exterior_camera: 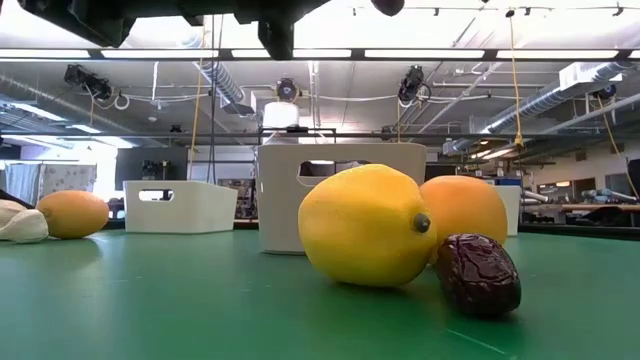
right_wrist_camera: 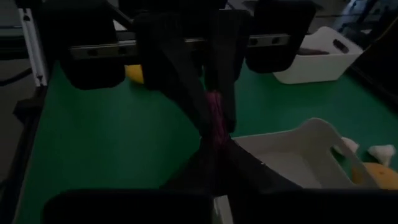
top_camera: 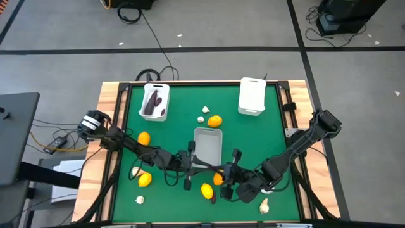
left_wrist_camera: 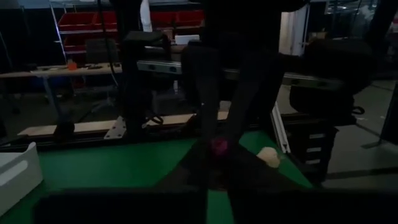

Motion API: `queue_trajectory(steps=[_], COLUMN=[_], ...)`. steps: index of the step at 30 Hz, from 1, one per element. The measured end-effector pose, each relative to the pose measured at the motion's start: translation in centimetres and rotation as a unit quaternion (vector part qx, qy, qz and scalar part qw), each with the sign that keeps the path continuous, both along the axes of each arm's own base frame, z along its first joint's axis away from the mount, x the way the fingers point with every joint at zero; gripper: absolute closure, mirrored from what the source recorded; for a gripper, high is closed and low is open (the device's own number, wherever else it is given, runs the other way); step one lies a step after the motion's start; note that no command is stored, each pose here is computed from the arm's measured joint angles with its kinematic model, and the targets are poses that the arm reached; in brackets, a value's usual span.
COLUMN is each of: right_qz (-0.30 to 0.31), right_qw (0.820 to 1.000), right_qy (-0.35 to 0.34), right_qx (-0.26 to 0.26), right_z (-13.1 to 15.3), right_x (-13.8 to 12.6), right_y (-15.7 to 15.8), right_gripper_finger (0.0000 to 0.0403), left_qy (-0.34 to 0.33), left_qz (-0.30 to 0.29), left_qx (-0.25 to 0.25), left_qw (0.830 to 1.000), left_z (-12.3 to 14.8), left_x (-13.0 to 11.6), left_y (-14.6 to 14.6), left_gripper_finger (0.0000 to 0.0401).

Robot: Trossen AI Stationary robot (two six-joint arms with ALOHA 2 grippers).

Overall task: Sort produce into baskets
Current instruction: Put the eggplant into the left white bin

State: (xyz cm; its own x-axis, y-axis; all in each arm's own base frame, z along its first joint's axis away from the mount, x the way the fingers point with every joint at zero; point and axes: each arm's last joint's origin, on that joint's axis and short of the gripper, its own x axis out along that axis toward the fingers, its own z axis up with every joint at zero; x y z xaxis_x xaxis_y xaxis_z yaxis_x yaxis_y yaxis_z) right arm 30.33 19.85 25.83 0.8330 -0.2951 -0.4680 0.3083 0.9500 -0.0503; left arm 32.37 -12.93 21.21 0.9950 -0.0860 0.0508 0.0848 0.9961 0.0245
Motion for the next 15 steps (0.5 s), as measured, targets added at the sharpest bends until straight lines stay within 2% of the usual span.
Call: queue_trajectory(steps=[3, 6, 8, 11, 15], right_qz=[-0.006, -0.03, -0.058, -0.092, -0.104], right_qw=[1.0, 0.999, 0.997, 0.994, 0.993], right_qy=[0.012, 0.029, 0.039, 0.049, 0.051], right_qx=[0.008, 0.016, 0.026, 0.033, 0.025], right_z=[-0.2, -0.7, -1.1, -1.6, -2.0], right_x=[-0.2, -0.6, -1.0, -1.5, -1.4], right_y=[-0.1, -0.4, -0.7, -1.1, -1.2], right_gripper_finger=[0.032, 0.0272, 0.0248, 0.023, 0.023], left_qy=[0.009, 0.041, 0.084, 0.145, 0.201], left_qz=[0.024, 0.051, 0.071, 0.111, 0.213], left_qx=[-0.005, -0.032, -0.048, -0.045, -0.026], left_qw=[1.0, 0.997, 0.993, 0.982, 0.956], left_z=[0.0, 0.7, 1.1, 2.1, 3.8], left_x=[-0.1, -0.3, -0.8, -2.1, -4.7], left_y=[0.2, 1.3, 2.5, 4.7, 8.2], left_gripper_finger=[0.0388, 0.0372, 0.0363, 0.0362, 0.0365])
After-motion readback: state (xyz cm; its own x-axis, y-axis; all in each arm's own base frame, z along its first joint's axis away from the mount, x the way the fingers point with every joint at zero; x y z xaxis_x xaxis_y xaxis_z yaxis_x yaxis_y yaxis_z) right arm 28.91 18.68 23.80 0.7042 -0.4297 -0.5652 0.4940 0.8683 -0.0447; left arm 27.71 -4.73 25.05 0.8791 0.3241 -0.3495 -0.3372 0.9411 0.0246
